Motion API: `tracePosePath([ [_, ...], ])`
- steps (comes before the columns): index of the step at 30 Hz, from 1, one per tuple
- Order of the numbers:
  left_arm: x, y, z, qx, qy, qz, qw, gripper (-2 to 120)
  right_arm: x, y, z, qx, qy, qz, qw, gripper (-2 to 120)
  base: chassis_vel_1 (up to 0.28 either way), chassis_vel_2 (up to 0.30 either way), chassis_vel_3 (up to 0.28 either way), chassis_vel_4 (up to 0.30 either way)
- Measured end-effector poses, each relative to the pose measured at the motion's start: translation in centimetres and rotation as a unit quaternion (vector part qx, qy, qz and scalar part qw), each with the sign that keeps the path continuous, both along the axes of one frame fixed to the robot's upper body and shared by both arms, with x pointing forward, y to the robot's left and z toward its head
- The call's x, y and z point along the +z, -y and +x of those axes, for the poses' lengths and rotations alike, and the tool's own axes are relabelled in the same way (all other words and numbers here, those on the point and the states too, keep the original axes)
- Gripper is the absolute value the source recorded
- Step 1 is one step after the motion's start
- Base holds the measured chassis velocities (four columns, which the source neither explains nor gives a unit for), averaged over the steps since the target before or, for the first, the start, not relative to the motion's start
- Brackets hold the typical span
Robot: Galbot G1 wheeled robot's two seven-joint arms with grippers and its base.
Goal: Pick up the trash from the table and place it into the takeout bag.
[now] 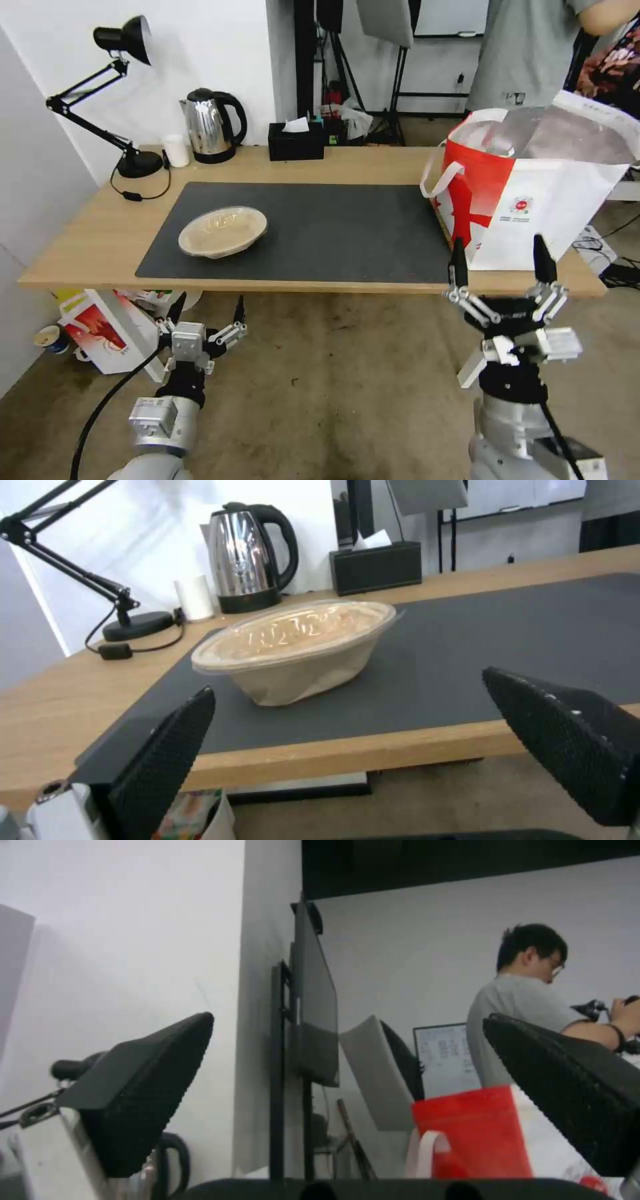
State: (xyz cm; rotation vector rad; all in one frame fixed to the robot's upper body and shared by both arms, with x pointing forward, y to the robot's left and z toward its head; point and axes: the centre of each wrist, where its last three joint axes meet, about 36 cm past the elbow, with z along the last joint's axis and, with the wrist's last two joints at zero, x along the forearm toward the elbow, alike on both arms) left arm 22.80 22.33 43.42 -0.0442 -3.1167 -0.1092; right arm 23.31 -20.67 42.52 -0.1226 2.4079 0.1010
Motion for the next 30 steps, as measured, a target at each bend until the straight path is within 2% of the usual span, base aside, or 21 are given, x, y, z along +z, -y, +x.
tracePosePath([
  [14, 0.0, 0.0, 0.0, 0.000, 0.000, 0.000, 1.0000, 100, -3.3, -2.2, -2.8, 0.005, -0.042, 0.015, 0.999, 100, 0.000, 0.000, 0.000, 0.000],
  [30, 0.0, 0.0, 0.0, 0.000, 0.000, 0.000, 1.0000, 100, -4.3, -2.7, -2.8, 0.002, -0.052, 0.013, 0.999, 100, 0.000, 0.000, 0.000, 0.000],
])
